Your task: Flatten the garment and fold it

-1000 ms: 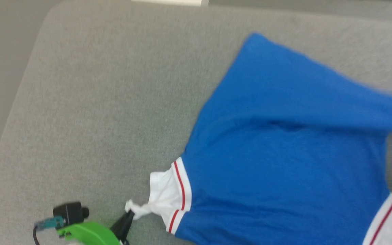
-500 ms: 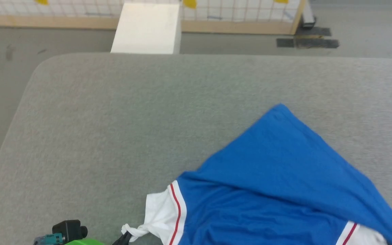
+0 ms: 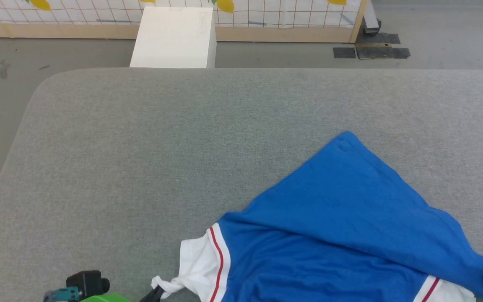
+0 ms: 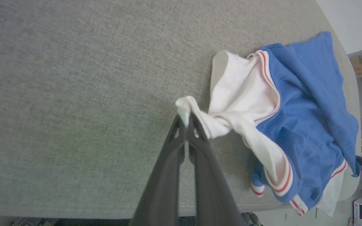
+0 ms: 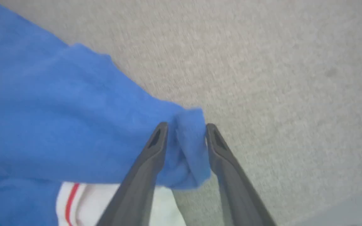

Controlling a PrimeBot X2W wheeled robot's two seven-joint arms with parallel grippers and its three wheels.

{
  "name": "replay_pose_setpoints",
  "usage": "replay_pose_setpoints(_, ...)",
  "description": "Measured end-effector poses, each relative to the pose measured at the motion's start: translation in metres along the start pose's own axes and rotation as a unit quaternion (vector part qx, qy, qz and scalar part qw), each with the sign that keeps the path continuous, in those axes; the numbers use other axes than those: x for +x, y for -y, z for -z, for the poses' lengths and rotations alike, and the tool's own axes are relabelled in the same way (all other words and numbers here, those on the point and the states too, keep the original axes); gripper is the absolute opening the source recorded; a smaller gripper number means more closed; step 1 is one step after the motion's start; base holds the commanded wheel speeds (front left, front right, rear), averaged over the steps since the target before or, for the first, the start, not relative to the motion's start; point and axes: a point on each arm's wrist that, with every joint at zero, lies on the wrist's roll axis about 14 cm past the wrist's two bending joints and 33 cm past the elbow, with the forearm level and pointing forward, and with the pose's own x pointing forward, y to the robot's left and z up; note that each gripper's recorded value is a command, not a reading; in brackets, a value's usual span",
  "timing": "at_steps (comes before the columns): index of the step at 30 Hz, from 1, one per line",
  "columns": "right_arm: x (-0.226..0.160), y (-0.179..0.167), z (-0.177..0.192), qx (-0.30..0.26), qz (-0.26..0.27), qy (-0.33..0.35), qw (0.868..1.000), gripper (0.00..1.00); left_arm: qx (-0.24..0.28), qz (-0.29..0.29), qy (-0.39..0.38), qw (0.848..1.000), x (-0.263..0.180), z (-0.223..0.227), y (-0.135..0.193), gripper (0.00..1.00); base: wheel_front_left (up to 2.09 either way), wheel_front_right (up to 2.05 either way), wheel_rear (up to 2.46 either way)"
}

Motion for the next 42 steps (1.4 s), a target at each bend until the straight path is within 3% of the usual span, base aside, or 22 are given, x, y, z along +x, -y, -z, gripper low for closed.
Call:
replay_pose_setpoints(2,0.000,-0.024,-0.041,-0.020,-0.026,0.092,0.995,1.00,0.000,-0.002,-0.005,1.000,-0.001,0.002,-0.001,0.00,0.00,0.00,0.00)
replay_pose_setpoints(3,-0.002,-0.044,-0.068,-0.034,-0.048,0.150,0.987,1.00,0.000,-0.003,-0.005,1.000,-0.001,0.002,-0.002,0.00,0.00,0.00,0.00)
replay_pose_setpoints(6,-0.006,-0.082,-0.110,-0.067,-0.098,0.238,0.964,1.00,-0.001,-0.005,-0.006,1.000,0.000,0.002,-0.003,0.00,0.00,0.00,0.00)
replay_pose_setpoints(12,-0.003,-0.154,-0.160,-0.135,-0.190,0.318,0.919,1.00,-0.002,-0.009,-0.012,1.000,0.006,0.001,-0.005,0.00,0.00,0.00,0.00)
replay_pose_setpoints(14,0.002,-0.175,-0.168,-0.160,-0.213,0.319,0.910,1.00,-0.002,-0.010,-0.011,1.000,0.009,-0.001,-0.006,0.00,0.00,0.00,0.00)
replay_pose_setpoints(18,0.024,-0.211,-0.168,-0.205,-0.248,0.280,0.904,1.00,-0.002,-0.012,-0.011,1.000,0.016,-0.007,-0.008,0.00,0.00,0.00,0.00)
replay_pose_setpoints(23,0.059,-0.238,-0.150,-0.246,-0.261,0.187,0.914,1.00,-0.006,-0.021,-0.013,1.000,0.023,-0.010,-0.014,0.00,0.00,0.00,0.00)
replay_pose_setpoints(29,0.097,-0.249,-0.117,-0.281,-0.251,0.055,0.925,1.00,-0.012,-0.030,-0.010,0.999,0.028,-0.013,-0.021,0.00,0.00,0.00,0.00)
replay_pose_setpoints(38,0.125,-0.251,-0.085,-0.318,-0.212,-0.104,0.918,1.00,-0.025,-0.043,-0.011,0.999,0.033,-0.009,-0.029,0.00,0.00,0.00,0.00)
replay_pose_setpoints(39,0.126,-0.252,-0.085,-0.323,-0.206,-0.116,0.916,0.87,-0.026,-0.043,-0.010,0.999,0.033,-0.009,-0.030,0.00,0.00,0.00,0.00)
replay_pose_setpoints(40,0.126,-0.251,-0.085,-0.325,-0.202,-0.125,0.915,0.47,-0.027,-0.044,-0.010,0.999,0.033,-0.009,-0.030,0.00,0.00,0.00,0.00)
replay_pose_setpoints(41,0.125,-0.251,-0.084,-0.325,-0.199,-0.130,0.915,0.38,-0.027,-0.044,-0.009,0.999,0.033,-0.009,-0.030,0.00,0.00,0.00,0.00)
replay_pose_setpoints(42,0.124,-0.250,-0.084,-0.327,-0.197,-0.134,0.915,0.18,-0.027,-0.044,-0.009,0.999,0.033,-0.009,-0.030,0.00,0.00,0.00,0.00)
